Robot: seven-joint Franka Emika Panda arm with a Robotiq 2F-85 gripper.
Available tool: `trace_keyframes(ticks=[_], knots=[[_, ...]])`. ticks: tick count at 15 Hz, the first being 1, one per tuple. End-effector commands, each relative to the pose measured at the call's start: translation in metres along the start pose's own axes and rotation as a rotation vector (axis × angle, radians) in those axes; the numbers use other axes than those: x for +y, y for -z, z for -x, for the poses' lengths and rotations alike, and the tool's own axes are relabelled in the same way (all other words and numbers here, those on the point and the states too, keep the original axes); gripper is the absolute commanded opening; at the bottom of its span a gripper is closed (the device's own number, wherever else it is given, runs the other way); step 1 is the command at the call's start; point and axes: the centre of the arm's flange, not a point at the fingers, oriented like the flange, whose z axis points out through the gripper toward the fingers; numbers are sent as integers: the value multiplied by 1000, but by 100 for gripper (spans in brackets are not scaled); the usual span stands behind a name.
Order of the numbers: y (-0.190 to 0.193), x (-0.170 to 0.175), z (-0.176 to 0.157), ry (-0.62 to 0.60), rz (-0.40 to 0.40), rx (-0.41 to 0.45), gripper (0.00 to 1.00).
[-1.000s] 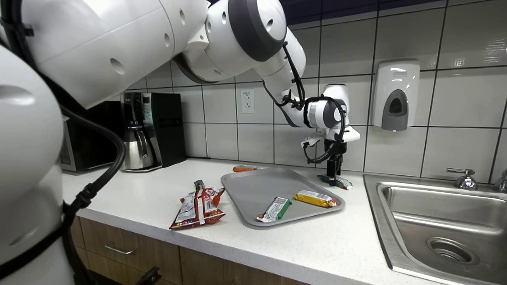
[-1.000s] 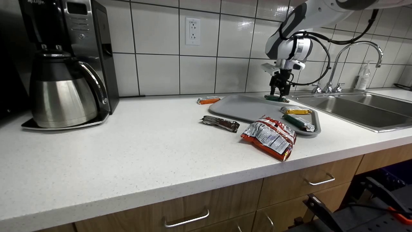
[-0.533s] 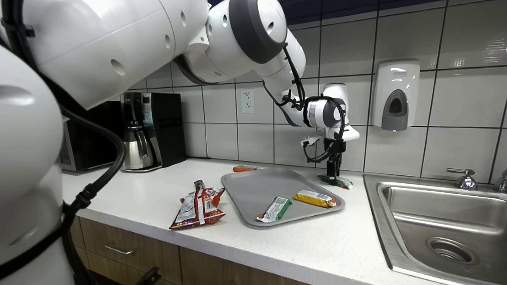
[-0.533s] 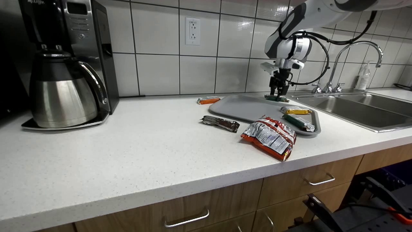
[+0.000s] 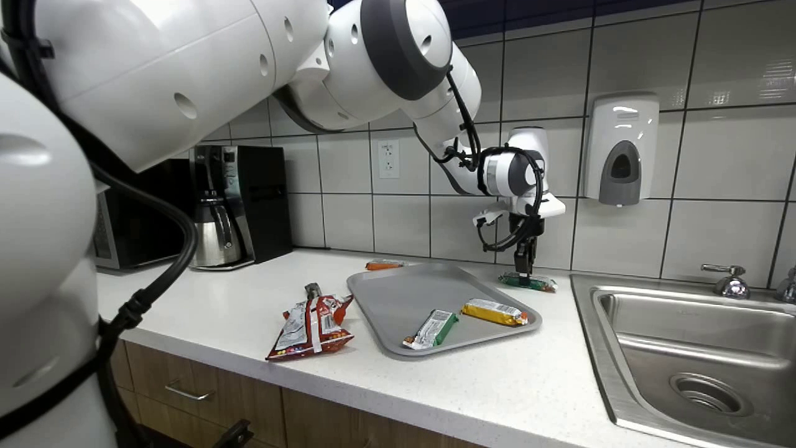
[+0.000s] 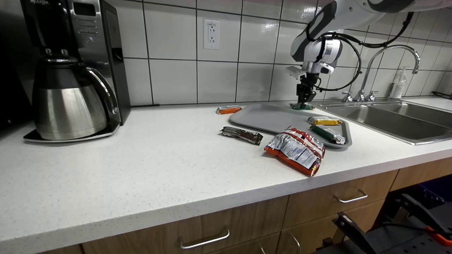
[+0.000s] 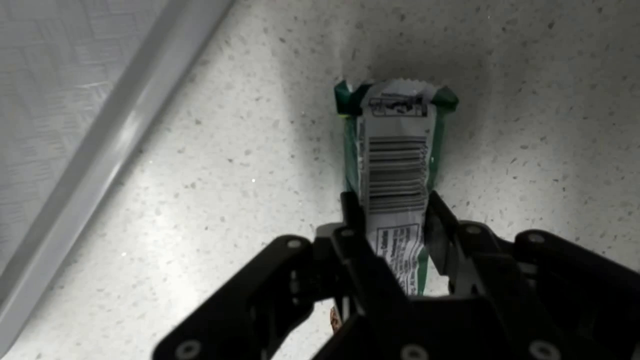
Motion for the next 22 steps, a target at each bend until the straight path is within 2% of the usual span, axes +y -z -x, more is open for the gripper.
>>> trace_keyframes(ticks=[1,8,14,22], knots=[[3,-11,-3,-15,8,-36,8],[19,0,8,76,22,-76,8],[43,7,18,195,-11,-91,8],[66,40,24,387,-13,-81,8]])
